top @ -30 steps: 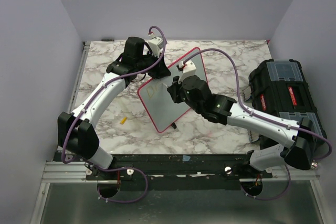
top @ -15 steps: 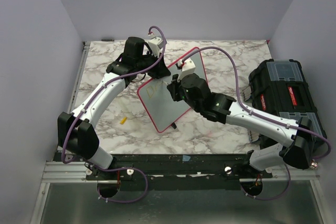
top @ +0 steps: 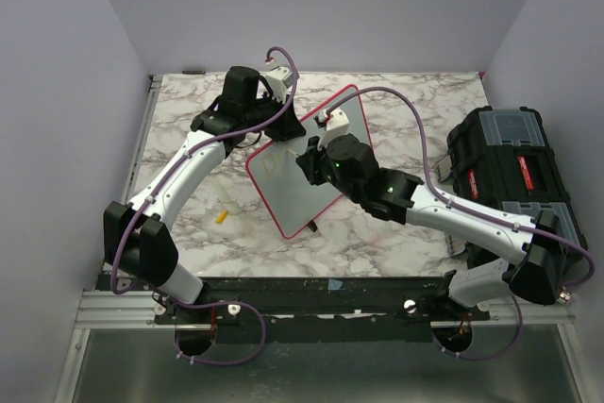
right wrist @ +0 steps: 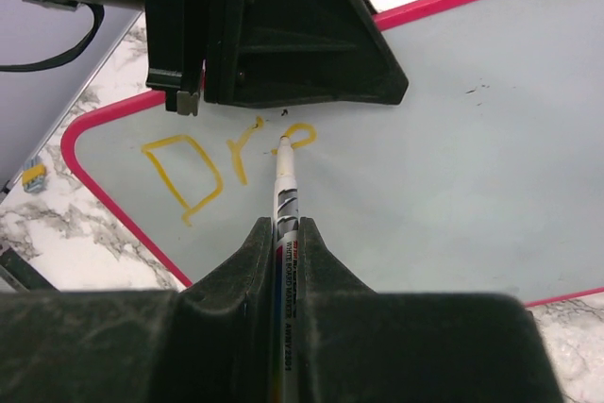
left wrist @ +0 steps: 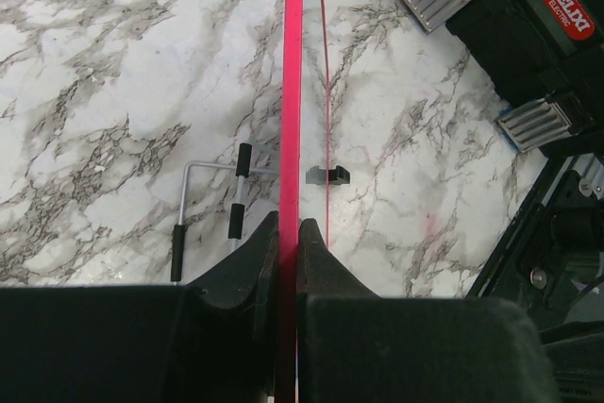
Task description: Write a sentence on the whiteboard
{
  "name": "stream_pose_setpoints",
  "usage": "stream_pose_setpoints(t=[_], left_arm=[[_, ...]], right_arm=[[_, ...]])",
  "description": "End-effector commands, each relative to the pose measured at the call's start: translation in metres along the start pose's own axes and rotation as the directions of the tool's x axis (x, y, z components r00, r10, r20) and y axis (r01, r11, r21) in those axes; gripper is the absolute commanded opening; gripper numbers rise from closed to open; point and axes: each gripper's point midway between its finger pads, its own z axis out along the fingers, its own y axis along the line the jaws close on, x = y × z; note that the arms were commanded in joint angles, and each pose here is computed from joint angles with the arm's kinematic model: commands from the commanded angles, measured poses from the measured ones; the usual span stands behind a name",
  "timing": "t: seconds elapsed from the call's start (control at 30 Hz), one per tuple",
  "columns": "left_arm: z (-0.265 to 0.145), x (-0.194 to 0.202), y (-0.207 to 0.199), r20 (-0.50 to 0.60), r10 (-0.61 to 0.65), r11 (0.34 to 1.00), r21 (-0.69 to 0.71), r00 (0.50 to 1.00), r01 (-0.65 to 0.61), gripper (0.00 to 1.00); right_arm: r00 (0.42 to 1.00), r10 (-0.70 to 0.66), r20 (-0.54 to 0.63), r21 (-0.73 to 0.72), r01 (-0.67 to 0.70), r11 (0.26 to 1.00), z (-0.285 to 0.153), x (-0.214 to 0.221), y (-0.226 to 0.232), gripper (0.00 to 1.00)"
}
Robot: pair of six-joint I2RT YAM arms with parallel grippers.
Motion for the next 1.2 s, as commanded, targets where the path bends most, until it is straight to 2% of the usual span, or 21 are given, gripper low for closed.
stream_pose_setpoints(t=[0.0, 0.33, 0.73, 1.17], left_arm=[[0.009, 0.033, -0.002, -0.114, 0.033, 0.999, 0.002, 0.993, -0.033, 0.00], [0.007, 0.035, -0.001, -0.119, 0.028, 1.000, -0.005, 0.993, -0.028, 0.00], [0.011, 0.044, 0.011, -0.142, 0.020, 0.998, -0.049, 0.990, -0.027, 0.00], [0.012, 0.046, 0.022, -0.143, 0.021, 0.996, -0.080, 0.989, -0.032, 0.00]], right_arm=[[0.998, 0.014, -0.055, -0.043, -0.016, 0.999, 0.007, 0.025, 0.006, 0.01], [0.996, 0.010, -0.086, 0.027, -0.008, 1.000, 0.004, 0.043, -0.013, 0.01], [0.999, -0.022, -0.041, 0.139, 0.028, 0.990, 0.004, 0.024, -0.030, 0.01], [0.997, 0.056, 0.044, 0.040, -0.058, 0.998, -0.023, -0.013, -0.015, 0.01]])
